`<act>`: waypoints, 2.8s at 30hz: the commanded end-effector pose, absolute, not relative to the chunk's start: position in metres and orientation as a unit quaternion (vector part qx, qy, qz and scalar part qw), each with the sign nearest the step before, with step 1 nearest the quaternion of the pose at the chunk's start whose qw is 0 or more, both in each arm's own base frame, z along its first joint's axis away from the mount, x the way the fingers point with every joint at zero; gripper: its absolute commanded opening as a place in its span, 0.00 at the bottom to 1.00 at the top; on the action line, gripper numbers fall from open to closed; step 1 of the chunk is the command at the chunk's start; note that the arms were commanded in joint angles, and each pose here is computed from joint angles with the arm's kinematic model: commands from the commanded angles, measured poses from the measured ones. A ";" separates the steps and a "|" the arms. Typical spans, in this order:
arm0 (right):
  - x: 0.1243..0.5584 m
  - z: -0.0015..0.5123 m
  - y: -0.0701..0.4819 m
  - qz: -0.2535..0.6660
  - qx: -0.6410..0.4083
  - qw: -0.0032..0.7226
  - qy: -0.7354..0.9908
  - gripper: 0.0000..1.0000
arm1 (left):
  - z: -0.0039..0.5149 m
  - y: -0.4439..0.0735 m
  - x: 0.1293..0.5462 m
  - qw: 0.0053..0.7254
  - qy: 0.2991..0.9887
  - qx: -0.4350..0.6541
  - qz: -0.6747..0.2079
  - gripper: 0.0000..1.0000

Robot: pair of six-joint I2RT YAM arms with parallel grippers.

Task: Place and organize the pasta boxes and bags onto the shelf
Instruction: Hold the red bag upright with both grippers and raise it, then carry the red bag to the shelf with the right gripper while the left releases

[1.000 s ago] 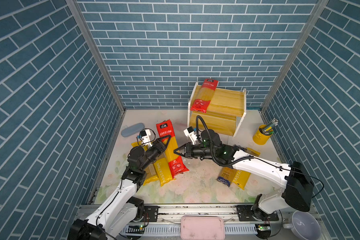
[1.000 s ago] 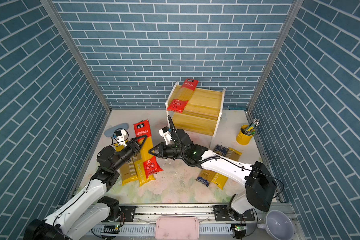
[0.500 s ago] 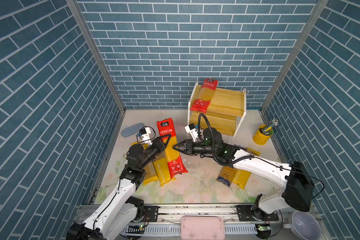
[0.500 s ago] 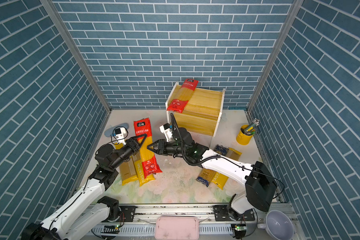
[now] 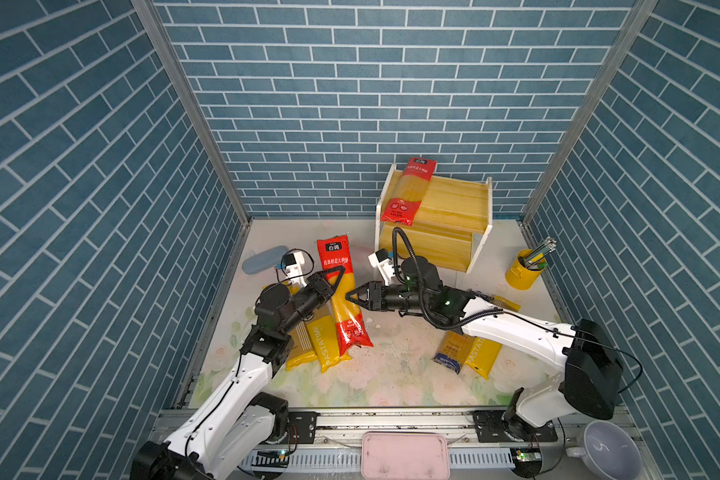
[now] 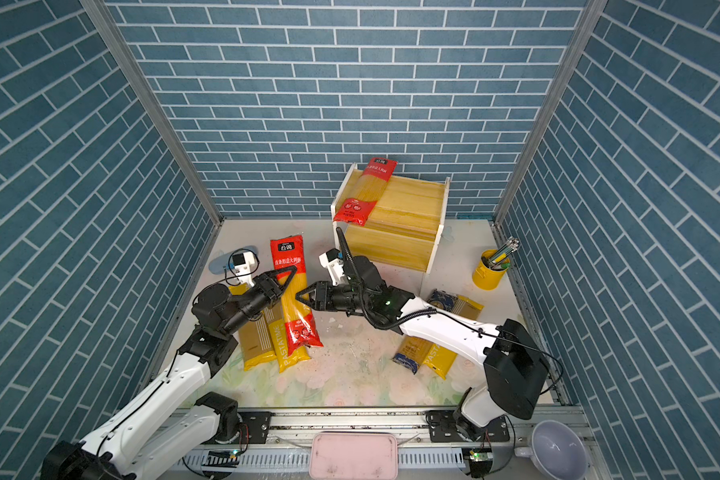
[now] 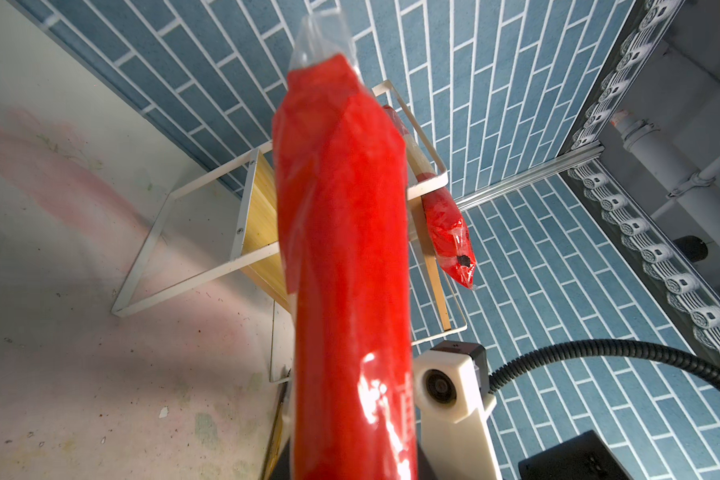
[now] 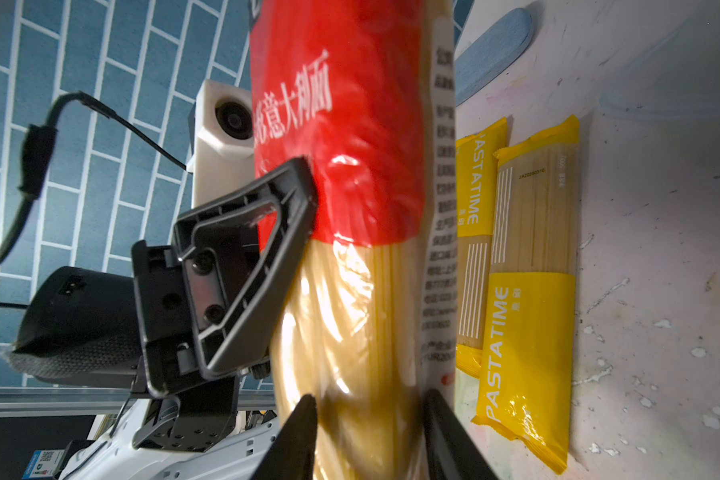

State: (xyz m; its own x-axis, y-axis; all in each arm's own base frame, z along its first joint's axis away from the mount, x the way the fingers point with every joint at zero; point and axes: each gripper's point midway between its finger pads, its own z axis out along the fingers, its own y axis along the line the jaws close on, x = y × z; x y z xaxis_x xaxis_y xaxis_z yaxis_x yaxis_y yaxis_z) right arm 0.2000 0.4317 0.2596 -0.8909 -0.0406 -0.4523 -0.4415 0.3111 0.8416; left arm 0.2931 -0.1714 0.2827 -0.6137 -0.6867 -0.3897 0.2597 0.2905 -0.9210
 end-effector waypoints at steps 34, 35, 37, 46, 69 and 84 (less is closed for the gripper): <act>0.193 0.298 0.443 0.635 -0.191 0.177 0.727 0.30 | 0.362 -0.200 0.275 0.448 0.635 -0.064 -0.626 0.32; 0.193 0.297 0.442 0.634 -0.190 0.178 0.728 0.27 | 0.361 -0.201 0.275 0.448 0.638 -0.063 -0.623 0.34; 0.193 0.298 0.442 0.633 -0.190 0.179 0.728 0.20 | 0.359 -0.201 0.274 0.448 0.643 -0.060 -0.618 0.38; 0.198 0.319 0.438 0.638 -0.181 0.207 0.719 0.03 | 0.356 -0.198 0.271 0.456 0.654 -0.055 -0.601 0.58; 0.211 0.413 0.390 0.587 -0.196 0.301 0.725 0.00 | 0.371 -0.194 0.267 0.480 0.649 -0.034 -0.589 0.84; 0.253 0.492 0.337 0.518 -0.172 0.395 0.739 0.00 | 0.364 -0.186 0.262 0.494 0.675 -0.027 -0.548 0.84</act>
State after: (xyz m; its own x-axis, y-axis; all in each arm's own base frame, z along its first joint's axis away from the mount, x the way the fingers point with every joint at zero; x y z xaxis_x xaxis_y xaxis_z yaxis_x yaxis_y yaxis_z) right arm 0.2449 0.3602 0.4145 -0.7809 0.0457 -0.6229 -0.5462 0.4338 0.7166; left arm 0.2648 -0.1874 0.3617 -0.5299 -0.5917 -0.6075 0.4932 0.3678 -0.7884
